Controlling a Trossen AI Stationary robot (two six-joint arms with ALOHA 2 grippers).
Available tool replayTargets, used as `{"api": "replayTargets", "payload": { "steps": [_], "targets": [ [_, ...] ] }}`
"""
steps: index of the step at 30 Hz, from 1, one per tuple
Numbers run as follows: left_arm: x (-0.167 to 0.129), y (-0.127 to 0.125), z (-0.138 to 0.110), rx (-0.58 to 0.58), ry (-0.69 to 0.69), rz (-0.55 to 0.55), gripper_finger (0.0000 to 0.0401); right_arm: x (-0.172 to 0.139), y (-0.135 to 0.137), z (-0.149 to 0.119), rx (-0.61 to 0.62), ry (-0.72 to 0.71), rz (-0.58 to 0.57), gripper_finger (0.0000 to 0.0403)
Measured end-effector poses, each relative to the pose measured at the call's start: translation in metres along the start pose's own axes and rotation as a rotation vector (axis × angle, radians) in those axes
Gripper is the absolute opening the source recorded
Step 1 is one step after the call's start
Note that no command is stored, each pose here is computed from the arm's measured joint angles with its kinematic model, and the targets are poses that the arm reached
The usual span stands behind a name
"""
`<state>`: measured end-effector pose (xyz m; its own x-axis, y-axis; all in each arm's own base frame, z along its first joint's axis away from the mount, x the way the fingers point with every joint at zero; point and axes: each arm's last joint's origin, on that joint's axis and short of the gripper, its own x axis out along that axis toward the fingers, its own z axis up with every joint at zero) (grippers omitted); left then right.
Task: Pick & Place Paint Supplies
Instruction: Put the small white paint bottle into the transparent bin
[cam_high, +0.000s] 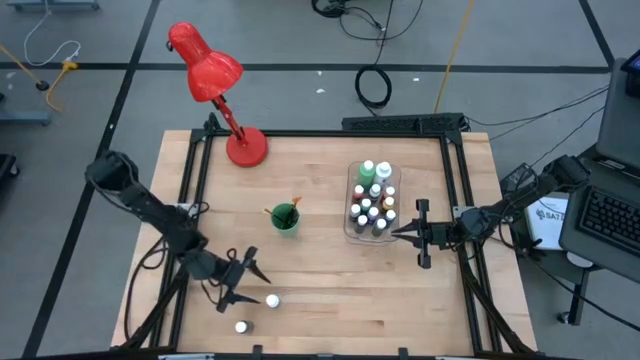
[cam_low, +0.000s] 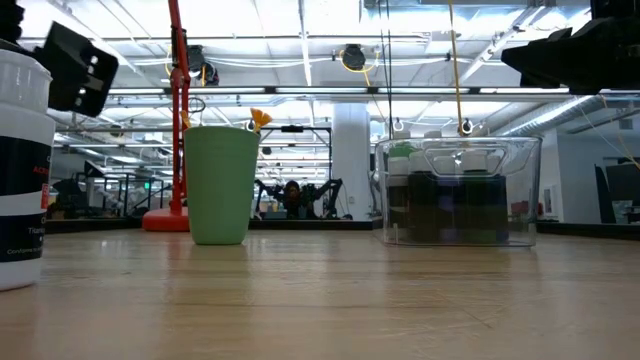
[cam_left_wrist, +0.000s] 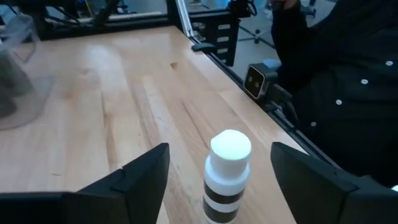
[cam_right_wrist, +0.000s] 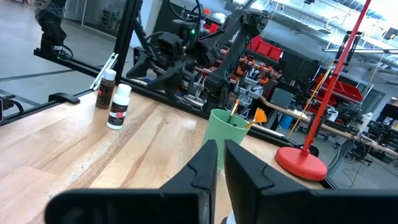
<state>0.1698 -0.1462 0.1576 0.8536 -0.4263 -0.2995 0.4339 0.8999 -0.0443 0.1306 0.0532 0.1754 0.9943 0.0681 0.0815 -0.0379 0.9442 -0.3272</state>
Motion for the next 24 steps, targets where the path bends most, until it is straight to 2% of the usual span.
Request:
{"api": "replayTargets", "payload": {
  "steps": [4, 12, 17, 24],
  "targets": [
    [0.003, 0.005, -0.001, -0.008, 0.015, -0.038, 0.0287, 0.000, 0.000, 0.000, 0.000, 0.000, 0.000, 0.0022],
    [0.019, 0.007, -0.003, -0.029, 0.023, -0.091, 0.0264, 0.000, 0.000, 0.000, -0.001, 0.000, 0.000, 0.0022],
    [0.029, 0.006, -0.002, -0.019, 0.042, -0.119, 0.0264, 0.000, 0.000, 0.000, 0.005, 0.000, 0.001, 0.0022],
    [0.031, 0.011, -0.001, -0.031, 0.053, -0.099, 0.0266, 0.000, 0.000, 0.000, 0.005, 0.000, 0.000, 0.0022]
  ]
}}
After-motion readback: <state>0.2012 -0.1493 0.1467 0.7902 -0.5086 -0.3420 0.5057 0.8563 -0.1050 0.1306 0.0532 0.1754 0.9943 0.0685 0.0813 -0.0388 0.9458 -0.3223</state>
